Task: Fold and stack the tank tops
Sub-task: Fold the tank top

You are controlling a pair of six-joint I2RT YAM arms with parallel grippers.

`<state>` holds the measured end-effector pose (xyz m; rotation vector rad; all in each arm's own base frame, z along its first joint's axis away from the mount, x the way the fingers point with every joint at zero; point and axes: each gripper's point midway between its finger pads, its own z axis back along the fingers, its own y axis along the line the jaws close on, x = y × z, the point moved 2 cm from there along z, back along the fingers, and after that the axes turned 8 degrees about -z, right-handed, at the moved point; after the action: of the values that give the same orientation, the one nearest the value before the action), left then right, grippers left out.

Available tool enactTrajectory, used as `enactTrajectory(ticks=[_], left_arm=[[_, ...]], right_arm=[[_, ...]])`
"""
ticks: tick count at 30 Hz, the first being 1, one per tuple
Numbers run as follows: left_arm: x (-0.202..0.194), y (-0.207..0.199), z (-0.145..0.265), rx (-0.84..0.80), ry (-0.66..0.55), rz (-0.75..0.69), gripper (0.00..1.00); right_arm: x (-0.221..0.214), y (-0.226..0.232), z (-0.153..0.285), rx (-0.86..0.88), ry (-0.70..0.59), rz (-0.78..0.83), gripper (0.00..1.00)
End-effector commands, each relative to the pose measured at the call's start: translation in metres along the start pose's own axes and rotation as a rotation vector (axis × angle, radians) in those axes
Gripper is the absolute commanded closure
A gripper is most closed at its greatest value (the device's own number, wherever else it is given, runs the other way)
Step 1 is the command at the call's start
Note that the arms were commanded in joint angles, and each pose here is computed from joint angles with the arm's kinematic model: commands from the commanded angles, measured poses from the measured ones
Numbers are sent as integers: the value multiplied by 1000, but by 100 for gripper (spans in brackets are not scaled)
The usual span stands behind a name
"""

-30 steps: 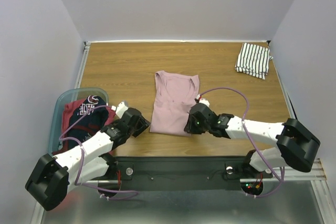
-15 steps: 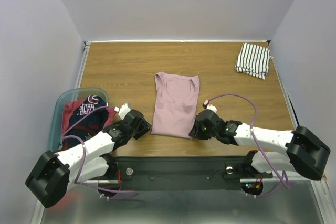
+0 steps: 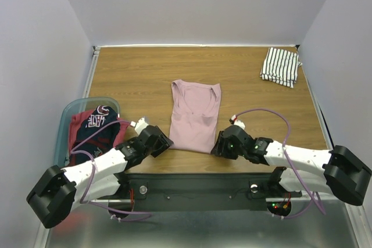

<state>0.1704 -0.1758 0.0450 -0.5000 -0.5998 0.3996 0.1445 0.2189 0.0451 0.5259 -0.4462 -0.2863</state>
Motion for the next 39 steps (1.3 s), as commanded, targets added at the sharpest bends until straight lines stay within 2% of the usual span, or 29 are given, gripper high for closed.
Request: enactTrajectory(ticks=[1,10,15,19,21,22,23,24,30,39], left_arm=[[-9,7,-4,24,20,2,44],[-20,15,-6,51,26,29,48],[-20,16,-7,55,19,26,56],[-18,13,-6,40,13,8,71],[-17,8,-5,19,9,0,83],[-16,6,-4,7,10,-8,93],[-16,4,-3,-4,11,-15,93],[-15,0,-1,-22,8,-16,99],[-11,-17,11,-104,-3,-29,100],[-38,-18,26,-117,73,-21,100]], right_arm=[[-4,5,-3,23,8,-38,44],[-12,0,-17,20,26,-83,45],[-7,0,-20,10,-5,-91,53],[-2,-4,-22,-6,-35,-83,64],[0,-3,-22,-8,-49,-73,73],[2,-3,-22,-8,-57,-55,76],[3,-2,-22,-7,-63,-42,79],[7,3,-20,5,-69,-27,85],[16,17,-7,23,-78,77,99],[-16,18,19,49,6,156,99]])
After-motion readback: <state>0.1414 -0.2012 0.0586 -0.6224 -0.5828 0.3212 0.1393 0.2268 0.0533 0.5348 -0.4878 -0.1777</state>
